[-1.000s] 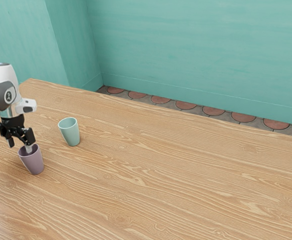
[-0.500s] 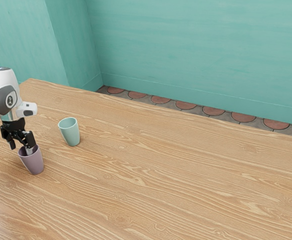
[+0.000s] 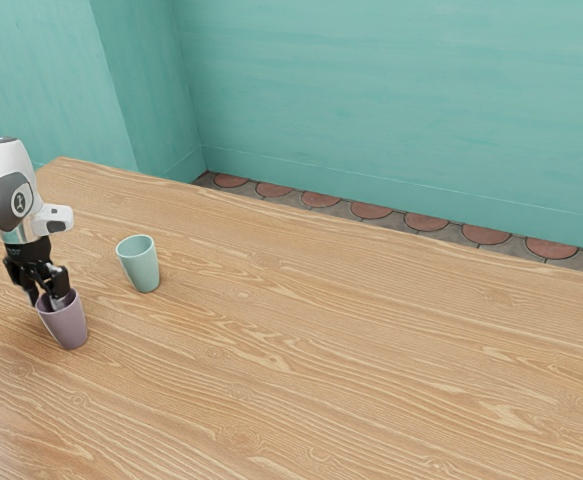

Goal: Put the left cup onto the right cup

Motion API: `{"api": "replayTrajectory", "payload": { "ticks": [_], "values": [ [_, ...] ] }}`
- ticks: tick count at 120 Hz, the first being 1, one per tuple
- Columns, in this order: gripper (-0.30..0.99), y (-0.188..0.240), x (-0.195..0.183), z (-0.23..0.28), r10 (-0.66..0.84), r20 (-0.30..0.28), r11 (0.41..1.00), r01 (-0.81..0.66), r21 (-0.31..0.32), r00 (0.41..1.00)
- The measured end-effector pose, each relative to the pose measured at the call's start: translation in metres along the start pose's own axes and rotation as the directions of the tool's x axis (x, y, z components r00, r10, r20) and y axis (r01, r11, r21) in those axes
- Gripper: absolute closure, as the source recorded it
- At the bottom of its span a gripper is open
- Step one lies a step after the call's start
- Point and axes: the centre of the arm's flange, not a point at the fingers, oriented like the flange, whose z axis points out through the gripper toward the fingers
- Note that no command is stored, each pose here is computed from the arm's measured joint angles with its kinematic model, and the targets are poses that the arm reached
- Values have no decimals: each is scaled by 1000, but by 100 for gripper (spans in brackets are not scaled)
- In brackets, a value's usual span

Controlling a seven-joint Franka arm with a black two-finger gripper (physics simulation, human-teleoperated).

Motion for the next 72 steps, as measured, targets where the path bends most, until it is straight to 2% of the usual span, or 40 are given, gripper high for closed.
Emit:
{"api": "replayTrajectory", "payload": {
  "ticks": [44, 72],
  "values": [
    [67, 1, 2, -2, 9, -5, 1000, -9, 2, 1000],
    [75, 3, 4, -4, 7, -9, 1000, -7, 4, 1000]
  ]
}}
